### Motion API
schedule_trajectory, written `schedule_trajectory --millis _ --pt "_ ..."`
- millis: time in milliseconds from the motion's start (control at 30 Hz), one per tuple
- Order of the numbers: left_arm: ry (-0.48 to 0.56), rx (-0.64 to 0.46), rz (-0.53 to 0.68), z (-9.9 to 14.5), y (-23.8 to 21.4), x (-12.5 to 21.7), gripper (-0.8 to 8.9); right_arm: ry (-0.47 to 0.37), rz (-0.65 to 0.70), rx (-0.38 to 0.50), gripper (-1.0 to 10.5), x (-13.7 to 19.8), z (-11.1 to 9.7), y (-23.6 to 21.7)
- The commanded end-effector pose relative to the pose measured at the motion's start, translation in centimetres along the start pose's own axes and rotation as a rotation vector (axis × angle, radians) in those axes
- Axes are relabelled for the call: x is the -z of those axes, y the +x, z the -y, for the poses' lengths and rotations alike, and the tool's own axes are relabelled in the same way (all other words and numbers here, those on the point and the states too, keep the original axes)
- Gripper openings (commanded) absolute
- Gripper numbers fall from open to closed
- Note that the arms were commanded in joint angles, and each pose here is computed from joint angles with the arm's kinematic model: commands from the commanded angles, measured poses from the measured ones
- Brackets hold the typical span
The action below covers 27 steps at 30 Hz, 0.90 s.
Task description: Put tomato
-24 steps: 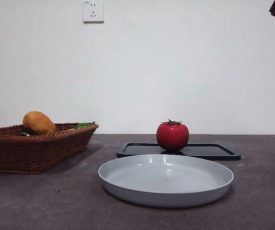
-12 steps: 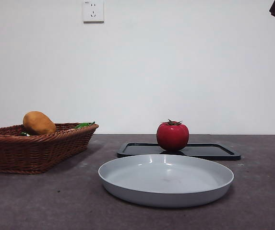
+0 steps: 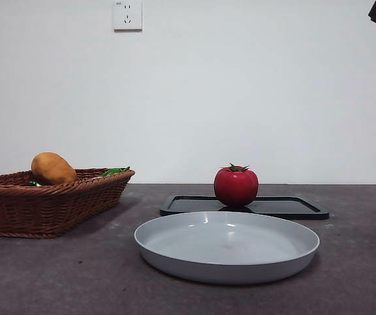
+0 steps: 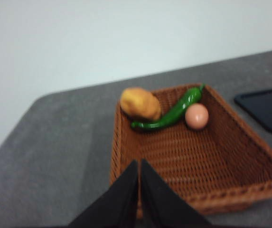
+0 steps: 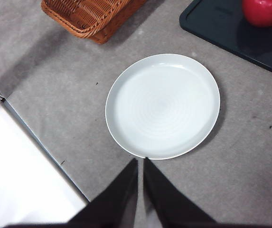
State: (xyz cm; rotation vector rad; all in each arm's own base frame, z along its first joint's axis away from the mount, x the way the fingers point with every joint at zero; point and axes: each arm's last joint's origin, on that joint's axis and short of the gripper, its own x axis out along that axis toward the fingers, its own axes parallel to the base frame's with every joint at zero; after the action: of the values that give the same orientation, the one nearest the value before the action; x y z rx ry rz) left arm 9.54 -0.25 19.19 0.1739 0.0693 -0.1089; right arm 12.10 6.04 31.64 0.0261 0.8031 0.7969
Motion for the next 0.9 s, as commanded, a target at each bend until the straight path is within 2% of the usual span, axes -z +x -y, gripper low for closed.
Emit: schedule_trajectory --millis 33,300,433,900 --pt "-0.015 -0.004 0.003 0.1 0.1 0.9 0.08 0.001 0.008 -0.006 0.1 -0.3 -0.1 0.0" --pt "-0.019 0.003 -0.035 0.6 0.3 3.5 0.08 0.001 0.008 -0.006 0.1 -0.3 -0.1 0.0" --pt "-0.025 0.013 -0.097 0.7 0.3 4.2 0.07 0.001 0.008 -0.006 0.1 -0.3 -0.1 0.0" --pt "-0.045 0.01 -0.096 0.7 0.3 4.2 0.07 0.001 0.008 -0.006 0.1 -0.3 -0.1 0.0"
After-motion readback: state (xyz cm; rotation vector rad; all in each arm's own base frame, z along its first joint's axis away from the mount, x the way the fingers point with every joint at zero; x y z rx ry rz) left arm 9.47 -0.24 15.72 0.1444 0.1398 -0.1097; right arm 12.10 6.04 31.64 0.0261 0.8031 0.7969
